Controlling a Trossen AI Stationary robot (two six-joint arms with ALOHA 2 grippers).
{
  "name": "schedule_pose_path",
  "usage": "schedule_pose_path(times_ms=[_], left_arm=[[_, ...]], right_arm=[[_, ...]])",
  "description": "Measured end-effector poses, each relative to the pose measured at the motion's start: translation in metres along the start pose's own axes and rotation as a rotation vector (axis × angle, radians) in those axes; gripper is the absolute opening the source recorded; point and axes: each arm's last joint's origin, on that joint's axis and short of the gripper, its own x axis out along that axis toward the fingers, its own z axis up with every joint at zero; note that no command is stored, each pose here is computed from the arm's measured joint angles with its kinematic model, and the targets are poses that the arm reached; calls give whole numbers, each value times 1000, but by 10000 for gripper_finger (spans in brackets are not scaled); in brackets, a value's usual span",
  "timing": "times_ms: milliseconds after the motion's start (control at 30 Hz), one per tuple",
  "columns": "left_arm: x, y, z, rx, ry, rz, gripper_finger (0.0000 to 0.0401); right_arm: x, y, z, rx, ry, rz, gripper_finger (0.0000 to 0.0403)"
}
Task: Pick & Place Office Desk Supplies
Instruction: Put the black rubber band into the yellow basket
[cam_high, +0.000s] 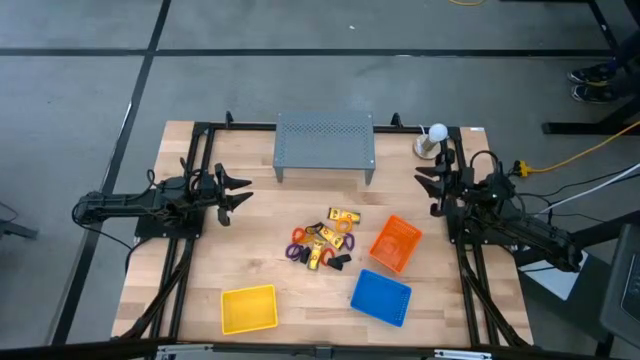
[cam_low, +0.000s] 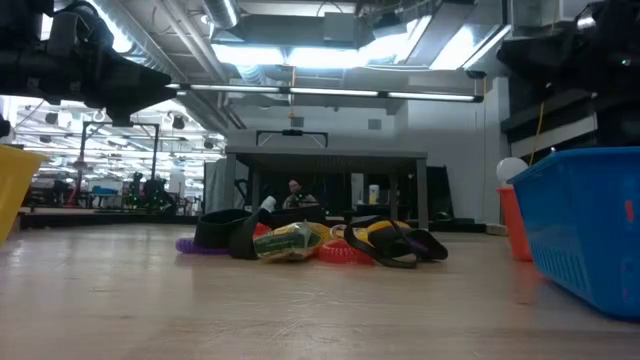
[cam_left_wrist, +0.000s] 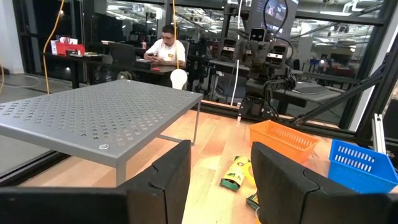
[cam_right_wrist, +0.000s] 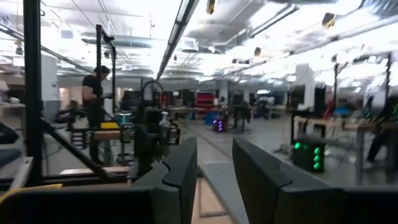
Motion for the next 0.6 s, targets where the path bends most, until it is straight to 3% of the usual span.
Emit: schedule_pose_path(times_ms=[167, 433, 600], left_arm=[[0, 0, 0, 0, 0, 0, 164], [0, 0, 0, -3, -4, 0, 164], [0, 1, 2, -9, -23, 29, 164]], right_arm=[[5, 1, -2, 98, 19, 30, 105], [22, 5, 0, 62, -41, 86, 105], [33, 2, -14, 44, 47, 10, 105]])
